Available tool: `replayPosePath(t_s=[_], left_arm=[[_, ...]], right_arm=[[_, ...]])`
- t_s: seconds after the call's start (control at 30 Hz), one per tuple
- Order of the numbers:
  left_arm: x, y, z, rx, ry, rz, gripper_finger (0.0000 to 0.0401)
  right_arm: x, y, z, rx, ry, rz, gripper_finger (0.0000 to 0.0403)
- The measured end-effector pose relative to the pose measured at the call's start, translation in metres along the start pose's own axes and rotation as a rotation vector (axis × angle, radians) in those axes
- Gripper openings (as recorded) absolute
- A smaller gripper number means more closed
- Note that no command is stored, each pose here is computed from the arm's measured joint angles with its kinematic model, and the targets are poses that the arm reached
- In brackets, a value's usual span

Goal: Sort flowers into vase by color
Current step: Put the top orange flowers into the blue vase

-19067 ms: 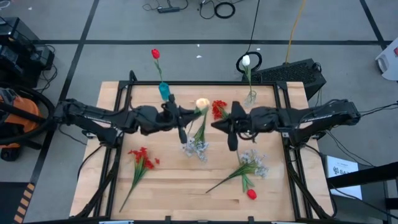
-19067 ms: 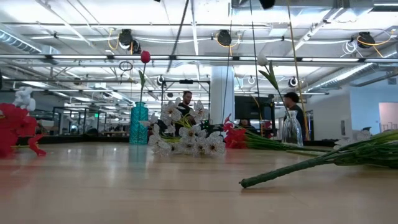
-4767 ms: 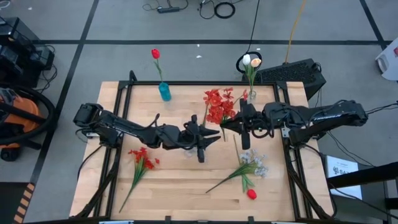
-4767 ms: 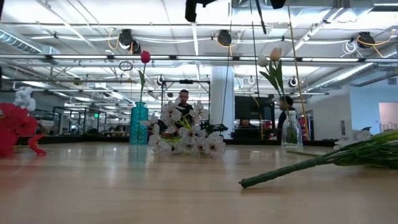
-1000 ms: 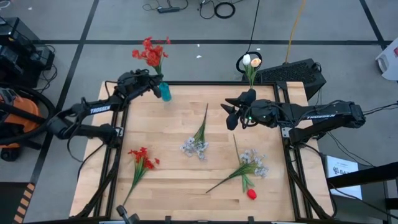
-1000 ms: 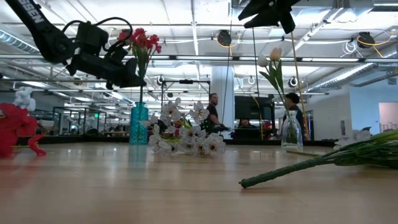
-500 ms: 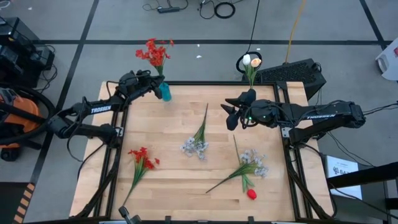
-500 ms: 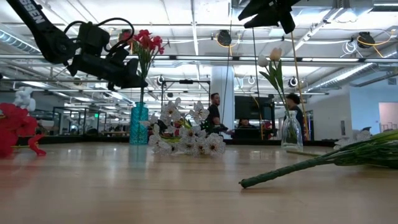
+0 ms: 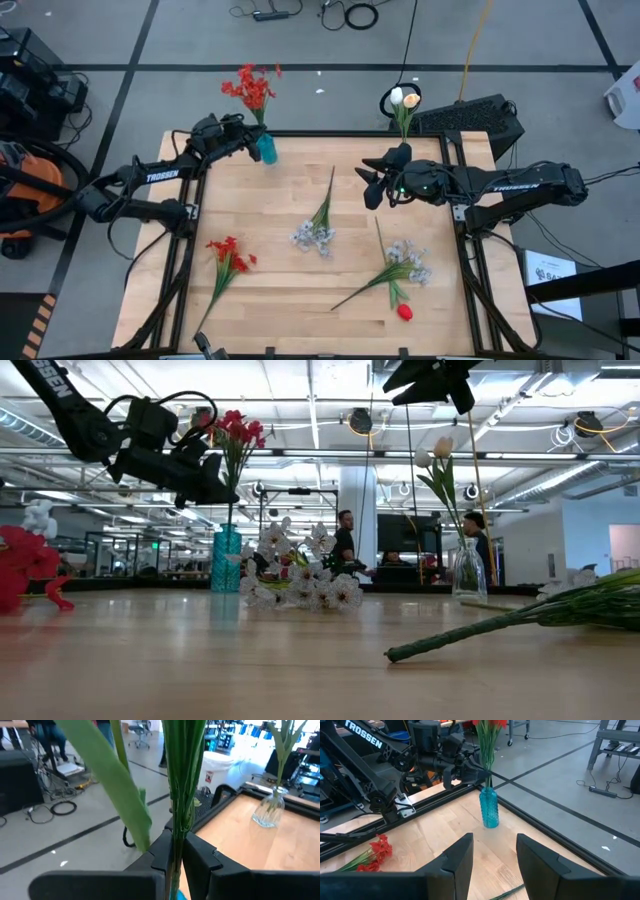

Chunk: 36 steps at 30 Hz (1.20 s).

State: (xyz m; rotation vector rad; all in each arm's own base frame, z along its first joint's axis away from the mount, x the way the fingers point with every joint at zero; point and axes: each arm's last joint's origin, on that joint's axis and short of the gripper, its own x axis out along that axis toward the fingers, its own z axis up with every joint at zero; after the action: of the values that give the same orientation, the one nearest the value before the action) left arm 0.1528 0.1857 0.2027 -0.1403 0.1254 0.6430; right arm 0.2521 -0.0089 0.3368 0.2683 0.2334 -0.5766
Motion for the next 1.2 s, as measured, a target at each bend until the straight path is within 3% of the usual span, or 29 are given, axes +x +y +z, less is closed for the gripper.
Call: replayPosePath(t_s=[0.9, 1.2], left_arm=[[-0.0005, -0.0005, -0.0096, 0.027, 0.098, -0.027, 0.0044], [-0.0004, -0.0008, -0.0088, -0.049, 0.090, -0.029, 0.0044]], right_arm=[[0.0000, 0.0000, 0.0000, 0.001, 0.001, 0.001, 0.0141], [0.0000, 0.0000, 0.0000, 0.003, 0.000, 0.001, 0.0141]])
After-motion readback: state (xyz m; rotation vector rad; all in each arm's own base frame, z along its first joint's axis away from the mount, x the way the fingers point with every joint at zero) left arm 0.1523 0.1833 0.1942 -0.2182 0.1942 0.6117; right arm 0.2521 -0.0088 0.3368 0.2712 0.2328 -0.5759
